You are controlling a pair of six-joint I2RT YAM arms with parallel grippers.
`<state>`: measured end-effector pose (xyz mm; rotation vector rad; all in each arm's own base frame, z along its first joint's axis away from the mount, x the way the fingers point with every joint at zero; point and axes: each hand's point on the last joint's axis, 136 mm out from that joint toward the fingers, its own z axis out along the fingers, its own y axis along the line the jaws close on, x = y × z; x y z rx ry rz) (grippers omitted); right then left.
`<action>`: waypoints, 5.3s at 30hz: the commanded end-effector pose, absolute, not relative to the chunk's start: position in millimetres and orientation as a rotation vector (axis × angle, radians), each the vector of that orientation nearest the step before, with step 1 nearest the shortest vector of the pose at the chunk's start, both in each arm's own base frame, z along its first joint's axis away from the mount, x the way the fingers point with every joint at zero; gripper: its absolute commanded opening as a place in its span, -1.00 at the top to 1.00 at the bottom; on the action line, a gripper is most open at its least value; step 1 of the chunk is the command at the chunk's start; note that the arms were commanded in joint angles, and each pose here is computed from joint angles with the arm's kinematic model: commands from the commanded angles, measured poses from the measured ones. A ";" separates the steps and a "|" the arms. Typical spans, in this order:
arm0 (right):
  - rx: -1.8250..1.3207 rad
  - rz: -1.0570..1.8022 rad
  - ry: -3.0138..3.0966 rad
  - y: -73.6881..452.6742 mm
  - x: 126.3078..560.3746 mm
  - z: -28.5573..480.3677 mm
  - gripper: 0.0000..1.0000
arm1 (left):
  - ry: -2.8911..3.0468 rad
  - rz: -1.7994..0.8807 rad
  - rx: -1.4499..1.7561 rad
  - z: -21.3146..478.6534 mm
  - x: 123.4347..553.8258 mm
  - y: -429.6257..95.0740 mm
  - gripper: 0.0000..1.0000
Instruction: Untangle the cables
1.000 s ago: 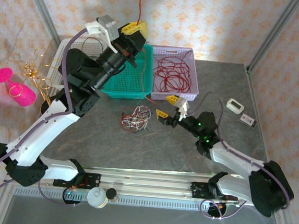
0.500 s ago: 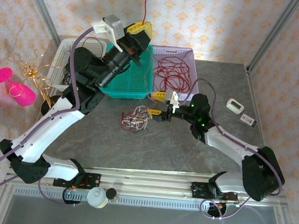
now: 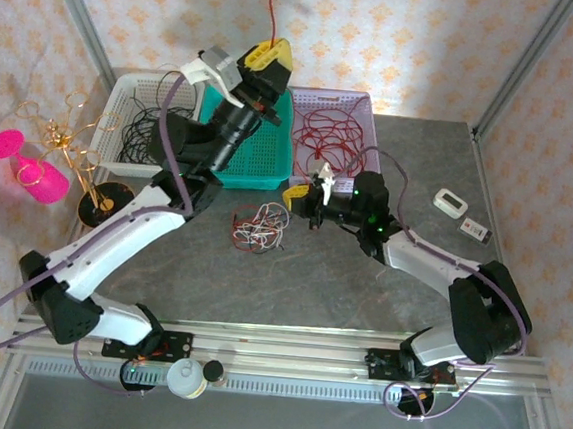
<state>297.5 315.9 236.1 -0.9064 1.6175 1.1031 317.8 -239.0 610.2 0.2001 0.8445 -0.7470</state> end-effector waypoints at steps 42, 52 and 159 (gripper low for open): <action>-0.776 0.928 1.426 264.8 343.7 431.1 -0.57 | 0.897 -0.978 0.167 599.8 408.7 -250.3 1.00; -0.797 0.997 1.443 293.7 394.8 446.6 -0.28 | 0.913 -1.014 0.182 593.7 409.6 -255.8 1.00; -0.287 0.138 2.123 140.5 598.2 215.6 -0.36 | 1.586 -0.686 -0.107 316.0 307.2 -140.3 -0.54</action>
